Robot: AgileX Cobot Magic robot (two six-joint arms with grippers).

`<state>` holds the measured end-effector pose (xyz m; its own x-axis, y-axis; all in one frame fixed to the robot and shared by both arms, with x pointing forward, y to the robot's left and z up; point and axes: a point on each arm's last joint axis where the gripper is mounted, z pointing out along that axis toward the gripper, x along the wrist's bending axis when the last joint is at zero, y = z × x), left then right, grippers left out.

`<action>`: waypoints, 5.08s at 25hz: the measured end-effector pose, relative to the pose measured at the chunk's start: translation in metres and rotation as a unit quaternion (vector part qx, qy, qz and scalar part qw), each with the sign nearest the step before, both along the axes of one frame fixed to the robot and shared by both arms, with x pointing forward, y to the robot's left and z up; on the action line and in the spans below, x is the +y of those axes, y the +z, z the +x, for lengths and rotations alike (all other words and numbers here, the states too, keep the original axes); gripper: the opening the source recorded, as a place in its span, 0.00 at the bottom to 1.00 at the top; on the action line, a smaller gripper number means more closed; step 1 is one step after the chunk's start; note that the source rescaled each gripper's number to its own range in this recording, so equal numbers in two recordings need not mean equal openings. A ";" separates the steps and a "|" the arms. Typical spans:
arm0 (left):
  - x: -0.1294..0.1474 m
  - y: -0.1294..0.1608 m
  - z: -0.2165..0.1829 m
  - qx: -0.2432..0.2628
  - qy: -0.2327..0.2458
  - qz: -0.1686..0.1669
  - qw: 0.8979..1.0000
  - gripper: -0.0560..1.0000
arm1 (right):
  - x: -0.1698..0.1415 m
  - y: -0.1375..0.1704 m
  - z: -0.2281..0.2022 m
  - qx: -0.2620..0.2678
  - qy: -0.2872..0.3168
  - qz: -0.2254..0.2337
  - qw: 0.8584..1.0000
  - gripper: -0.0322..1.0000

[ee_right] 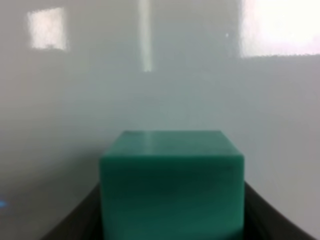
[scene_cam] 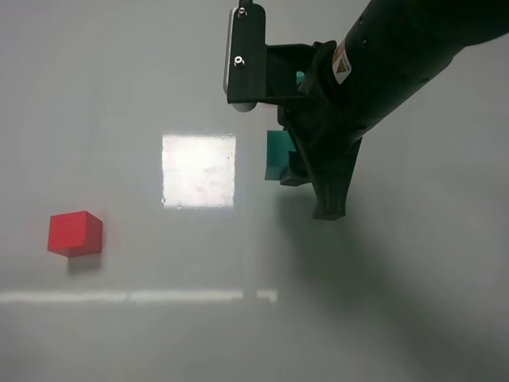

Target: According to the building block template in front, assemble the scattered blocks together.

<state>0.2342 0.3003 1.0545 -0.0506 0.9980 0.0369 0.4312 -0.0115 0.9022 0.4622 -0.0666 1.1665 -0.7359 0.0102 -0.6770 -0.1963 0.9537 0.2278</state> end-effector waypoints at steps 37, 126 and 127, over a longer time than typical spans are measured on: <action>0.000 0.000 0.000 0.000 0.000 -0.001 1.000 0.55 | 0.033 -0.049 0.023 0.045 0.005 -0.025 0.999 0.34; 0.001 0.000 0.000 0.000 0.003 0.004 1.000 0.55 | -0.238 -0.113 -0.229 -0.059 -0.546 0.489 0.678 0.41; 0.001 0.000 0.000 0.000 0.003 0.004 1.000 0.55 | -0.238 -0.113 -0.229 -0.059 -0.546 0.489 0.678 0.41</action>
